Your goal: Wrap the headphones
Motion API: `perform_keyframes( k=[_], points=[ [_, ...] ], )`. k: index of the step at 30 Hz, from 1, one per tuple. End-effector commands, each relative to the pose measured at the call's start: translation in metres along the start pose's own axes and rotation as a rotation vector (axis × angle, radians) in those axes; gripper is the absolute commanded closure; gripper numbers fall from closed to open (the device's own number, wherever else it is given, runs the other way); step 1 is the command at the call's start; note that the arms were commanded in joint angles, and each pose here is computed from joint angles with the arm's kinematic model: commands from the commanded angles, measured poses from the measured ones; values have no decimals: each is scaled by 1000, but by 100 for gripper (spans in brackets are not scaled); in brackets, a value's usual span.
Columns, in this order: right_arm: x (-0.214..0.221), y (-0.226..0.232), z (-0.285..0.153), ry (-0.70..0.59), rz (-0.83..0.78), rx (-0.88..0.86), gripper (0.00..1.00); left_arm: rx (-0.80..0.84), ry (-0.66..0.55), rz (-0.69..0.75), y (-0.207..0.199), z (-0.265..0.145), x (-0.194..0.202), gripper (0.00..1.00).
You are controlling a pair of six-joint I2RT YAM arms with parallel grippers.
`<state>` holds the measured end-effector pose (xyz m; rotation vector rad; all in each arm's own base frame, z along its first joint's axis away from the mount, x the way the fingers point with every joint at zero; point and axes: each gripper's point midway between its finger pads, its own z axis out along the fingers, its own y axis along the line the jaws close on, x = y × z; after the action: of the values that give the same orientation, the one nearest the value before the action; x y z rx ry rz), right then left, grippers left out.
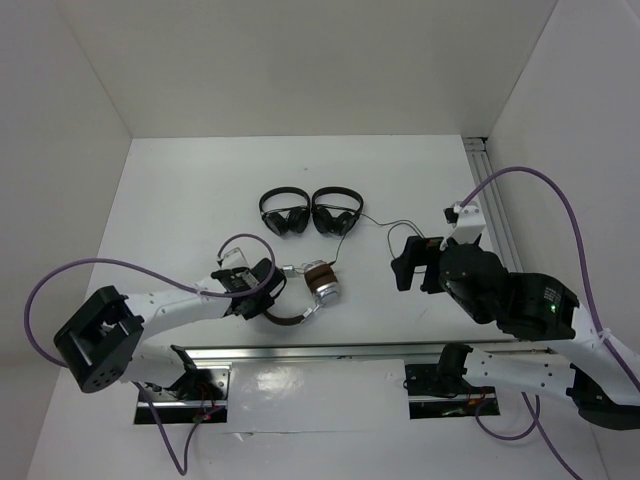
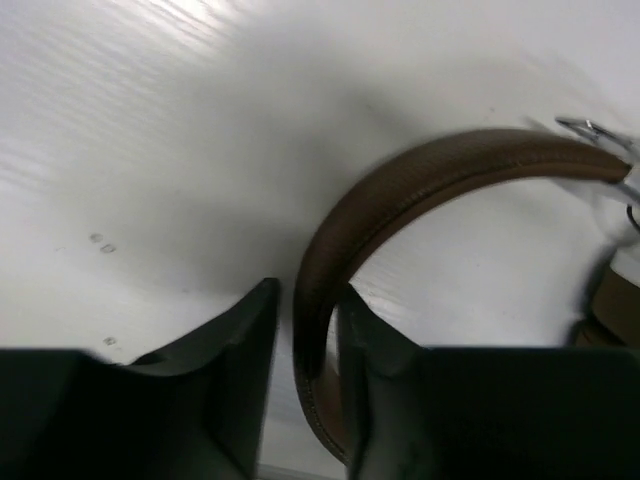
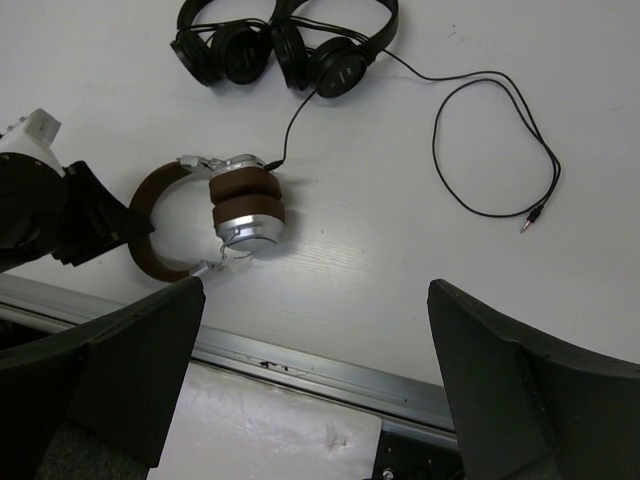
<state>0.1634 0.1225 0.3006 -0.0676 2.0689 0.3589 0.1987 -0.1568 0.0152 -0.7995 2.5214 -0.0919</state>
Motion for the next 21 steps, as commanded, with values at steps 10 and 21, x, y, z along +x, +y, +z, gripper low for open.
perform_keyframes(
  k=[10,21],
  points=[
    [-21,33,-11,-100,49,-216,0,0,-50,154,9,-67,-6,100],
    [-34,88,-41,-212,-62,-608,0,355,-309,467,-23,-249,-121,100]
  ],
)
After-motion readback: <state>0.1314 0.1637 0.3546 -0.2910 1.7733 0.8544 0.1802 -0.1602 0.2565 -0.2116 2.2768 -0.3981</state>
